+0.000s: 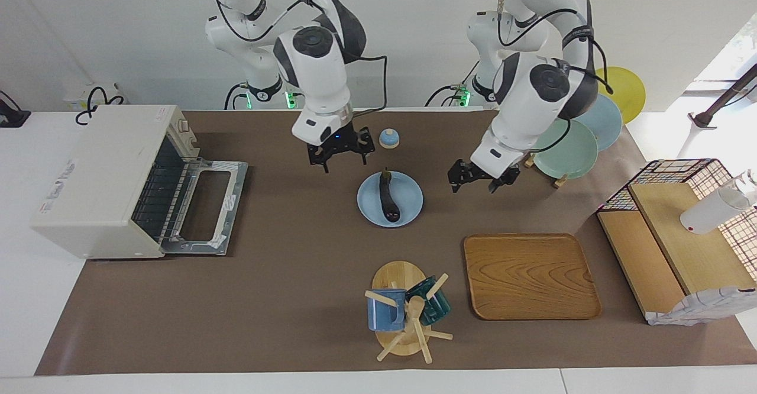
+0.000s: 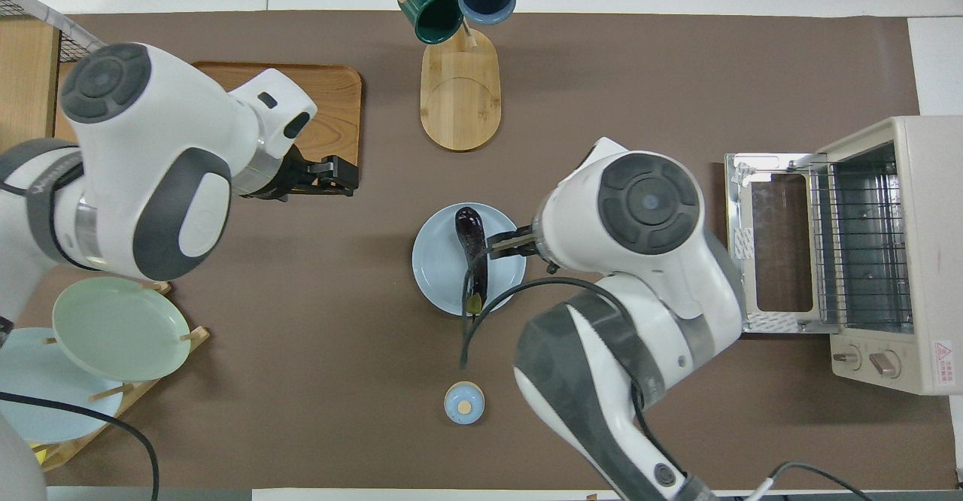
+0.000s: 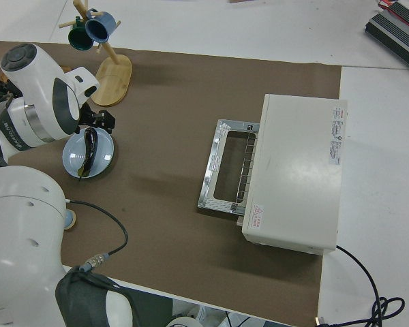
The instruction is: Put eggplant into oven
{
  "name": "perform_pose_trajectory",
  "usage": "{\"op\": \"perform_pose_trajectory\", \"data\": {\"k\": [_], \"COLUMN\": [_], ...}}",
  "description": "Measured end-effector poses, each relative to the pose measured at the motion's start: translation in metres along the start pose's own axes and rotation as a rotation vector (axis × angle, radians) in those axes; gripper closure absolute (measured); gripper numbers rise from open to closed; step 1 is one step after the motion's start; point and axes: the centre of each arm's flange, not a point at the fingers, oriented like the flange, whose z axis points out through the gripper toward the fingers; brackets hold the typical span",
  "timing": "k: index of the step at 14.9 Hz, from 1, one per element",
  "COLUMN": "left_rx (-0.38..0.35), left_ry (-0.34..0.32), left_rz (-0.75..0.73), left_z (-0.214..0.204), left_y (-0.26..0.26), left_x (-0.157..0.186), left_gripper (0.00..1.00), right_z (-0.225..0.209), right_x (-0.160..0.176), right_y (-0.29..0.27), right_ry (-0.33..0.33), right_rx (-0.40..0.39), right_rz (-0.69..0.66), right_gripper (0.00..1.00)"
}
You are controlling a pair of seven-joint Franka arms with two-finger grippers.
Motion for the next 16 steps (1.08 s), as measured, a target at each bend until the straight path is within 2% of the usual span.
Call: {"op": "perform_pose_trajectory", "data": {"k": [4,7,9,12,13,16], "left_rx": [-0.002,0.028,0.060,0.077,0.081,0.086], "left_ry": [0.036,0.041,0.033,-0.005,-0.026,-0.074], "left_rz": [-0.010,-0.001,0.021,0.052,0.055,0.057], "left_z": [-0.046,-0.078,-0.097,-0.117,-0.121,-0.124], "left_y": [-0.066,-0.088,-0.092,-0.096,-0.098,-0.102], "left_x": [0.004,-0.008,-0.020,-0.041,-0.048,-0.061], "left_gripper": [0.00,0.00,0.00,0.00,0.00,0.00], "right_z": [0.037,0.105,0.143,0.157,0.158,0.159], "right_x": [0.009,0.004,-0.002,-0.003,-0.003,-0.004], "right_y": [-0.098,-0.158,-0.168,-0.163,-0.163,-0.163], "right_ry": [0.018,0.053,0.054,0.058,0.059,0.058], "right_rx": [-0.037,-0.064,-0.053,-0.043,-0.042,-0.042], "right_rz": [-0.003,0.005,-0.003,-0.002,-0.002,-0.003], "right_gripper": [0.00,0.00,0.00,0.00,0.08,0.40]}}
